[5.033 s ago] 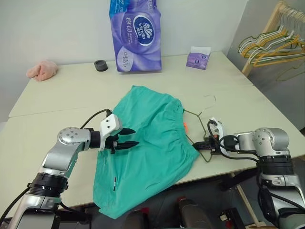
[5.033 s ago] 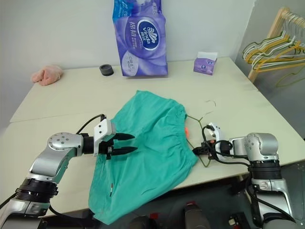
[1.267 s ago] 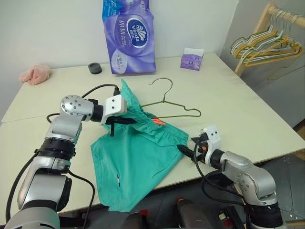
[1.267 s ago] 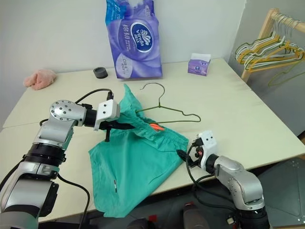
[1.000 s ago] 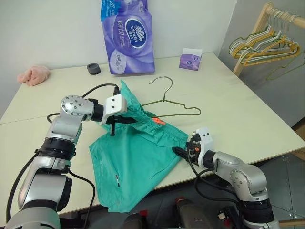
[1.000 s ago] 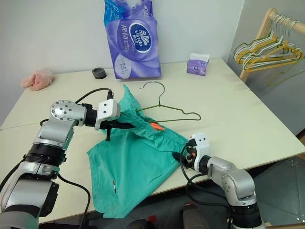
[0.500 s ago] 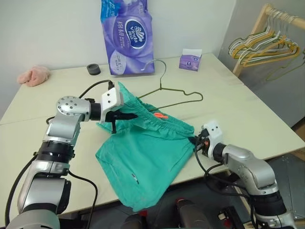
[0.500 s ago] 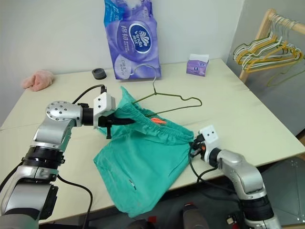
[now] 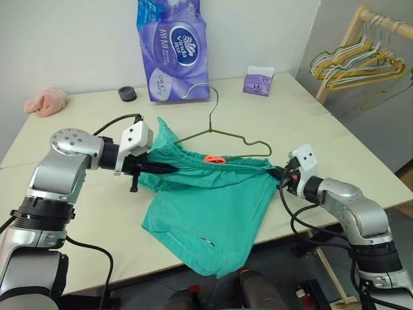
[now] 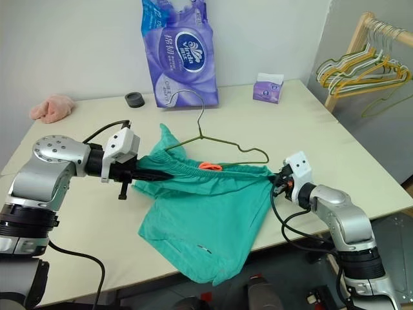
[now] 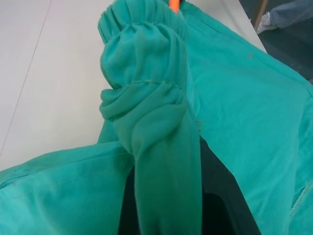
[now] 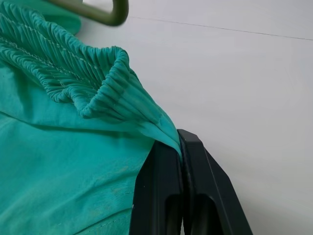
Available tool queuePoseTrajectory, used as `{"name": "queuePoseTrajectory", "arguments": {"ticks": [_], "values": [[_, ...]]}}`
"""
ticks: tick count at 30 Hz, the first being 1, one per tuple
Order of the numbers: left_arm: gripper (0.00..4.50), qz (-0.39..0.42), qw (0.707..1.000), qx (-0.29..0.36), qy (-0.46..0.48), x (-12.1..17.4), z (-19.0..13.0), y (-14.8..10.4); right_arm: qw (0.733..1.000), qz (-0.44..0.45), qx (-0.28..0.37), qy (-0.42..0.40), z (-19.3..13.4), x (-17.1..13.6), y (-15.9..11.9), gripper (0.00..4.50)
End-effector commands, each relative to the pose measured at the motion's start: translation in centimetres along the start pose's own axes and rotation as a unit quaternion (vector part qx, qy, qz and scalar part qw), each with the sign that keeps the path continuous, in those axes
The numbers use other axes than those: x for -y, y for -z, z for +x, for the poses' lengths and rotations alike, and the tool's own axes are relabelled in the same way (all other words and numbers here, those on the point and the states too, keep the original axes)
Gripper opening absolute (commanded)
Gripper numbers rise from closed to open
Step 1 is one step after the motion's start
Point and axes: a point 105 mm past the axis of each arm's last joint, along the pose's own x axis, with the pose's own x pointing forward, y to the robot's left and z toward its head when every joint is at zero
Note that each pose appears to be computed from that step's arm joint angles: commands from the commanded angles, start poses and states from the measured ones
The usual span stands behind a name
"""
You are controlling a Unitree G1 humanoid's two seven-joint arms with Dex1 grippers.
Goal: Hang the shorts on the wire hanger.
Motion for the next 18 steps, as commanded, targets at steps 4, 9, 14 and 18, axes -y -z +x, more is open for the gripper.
{"name": "queuePoseTrajectory", "arguments": {"ticks": [4,9,14,18], "values": [[0.02,0.020,0.999,-0.044,-0.010,-0.3,-2.1,0.5,0.998,-0.003,-0.001,0.055,-1.4,2.7,-0.3,0.00],[0.02,0.022,0.999,-0.033,-0.006,-0.3,-2.1,0.1,0.998,-0.001,-0.004,0.057,-1.4,2.8,-0.1,0.00],[0.01,0.015,1.000,-0.009,0.004,0.0,-2.0,-0.6,0.998,0.004,-0.007,0.058,-1.4,2.8,0.1,0.00],[0.01,0.026,0.999,-0.027,0.013,0.4,-2.1,-0.1,0.998,0.006,-0.009,0.057,-1.4,2.8,0.3,0.00]]}}
